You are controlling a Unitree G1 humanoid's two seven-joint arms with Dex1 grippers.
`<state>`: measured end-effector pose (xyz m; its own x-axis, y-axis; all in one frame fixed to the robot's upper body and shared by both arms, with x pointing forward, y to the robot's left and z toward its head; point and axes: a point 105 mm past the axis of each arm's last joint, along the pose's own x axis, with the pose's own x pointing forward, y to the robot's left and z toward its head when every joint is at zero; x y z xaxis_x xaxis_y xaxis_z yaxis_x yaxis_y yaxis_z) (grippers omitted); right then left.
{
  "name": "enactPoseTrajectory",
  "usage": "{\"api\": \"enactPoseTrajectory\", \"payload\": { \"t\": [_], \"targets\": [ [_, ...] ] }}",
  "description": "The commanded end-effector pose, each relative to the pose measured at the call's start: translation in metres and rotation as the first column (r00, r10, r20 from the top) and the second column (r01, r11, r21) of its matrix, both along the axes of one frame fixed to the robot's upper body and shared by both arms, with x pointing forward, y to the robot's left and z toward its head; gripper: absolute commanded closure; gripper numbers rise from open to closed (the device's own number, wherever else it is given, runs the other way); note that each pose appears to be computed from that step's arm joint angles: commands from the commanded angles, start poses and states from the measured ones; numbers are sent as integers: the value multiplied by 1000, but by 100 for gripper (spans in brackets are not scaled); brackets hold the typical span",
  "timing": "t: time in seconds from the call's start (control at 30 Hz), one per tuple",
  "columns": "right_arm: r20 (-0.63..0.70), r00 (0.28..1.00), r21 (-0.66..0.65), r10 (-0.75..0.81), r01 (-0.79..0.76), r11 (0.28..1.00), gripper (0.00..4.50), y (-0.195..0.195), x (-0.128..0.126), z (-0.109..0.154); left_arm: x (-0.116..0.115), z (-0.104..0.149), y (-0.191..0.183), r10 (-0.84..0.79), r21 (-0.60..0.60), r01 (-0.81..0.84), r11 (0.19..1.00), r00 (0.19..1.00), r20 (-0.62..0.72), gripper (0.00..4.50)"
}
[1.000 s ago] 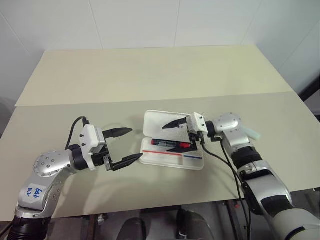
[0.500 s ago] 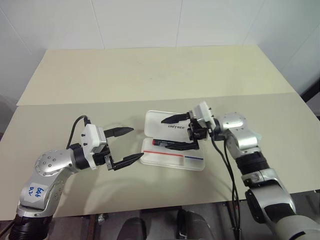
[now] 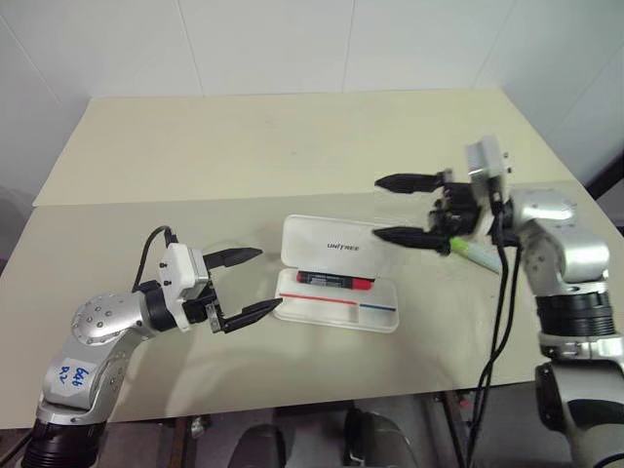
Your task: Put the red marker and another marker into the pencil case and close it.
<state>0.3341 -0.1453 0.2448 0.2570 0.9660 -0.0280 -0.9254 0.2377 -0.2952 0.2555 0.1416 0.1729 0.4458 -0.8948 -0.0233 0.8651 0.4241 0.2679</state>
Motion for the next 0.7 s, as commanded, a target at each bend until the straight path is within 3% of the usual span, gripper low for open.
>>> {"api": "enactPoseTrajectory", "payload": {
  "t": [0.03, 0.13, 0.27, 0.4, 0.7],
  "targets": [
    [36, 980, -25, -194, 195, 981, 4, -42, 24, -3, 2, 16, -7, -11, -43, 14, 999, 998, 58, 0],
    [14, 936, -86, -351, 351, 932, 4, -81, 41, -25, 4, 35, -10, -20, -83, 27, 996, 996, 84, 0],
    [-26, 892, -136, -452, 444, 885, 4, -112, 48, -48, 2, 49, -14, -56, -92, 63, 994, 996, 75, 0],
    [-77, 848, -212, -525, 501, 839, 4, -135, 46, -75, -6, 52, -14, -103, -41, 104, 994, 994, 43, 0],
    [-149, 768, -294, -623, 567, 769, 4, -165, 36, -103, -16, 49, 11, -90, 55, 90, 994, 996, 2, 0]
  ]
}}
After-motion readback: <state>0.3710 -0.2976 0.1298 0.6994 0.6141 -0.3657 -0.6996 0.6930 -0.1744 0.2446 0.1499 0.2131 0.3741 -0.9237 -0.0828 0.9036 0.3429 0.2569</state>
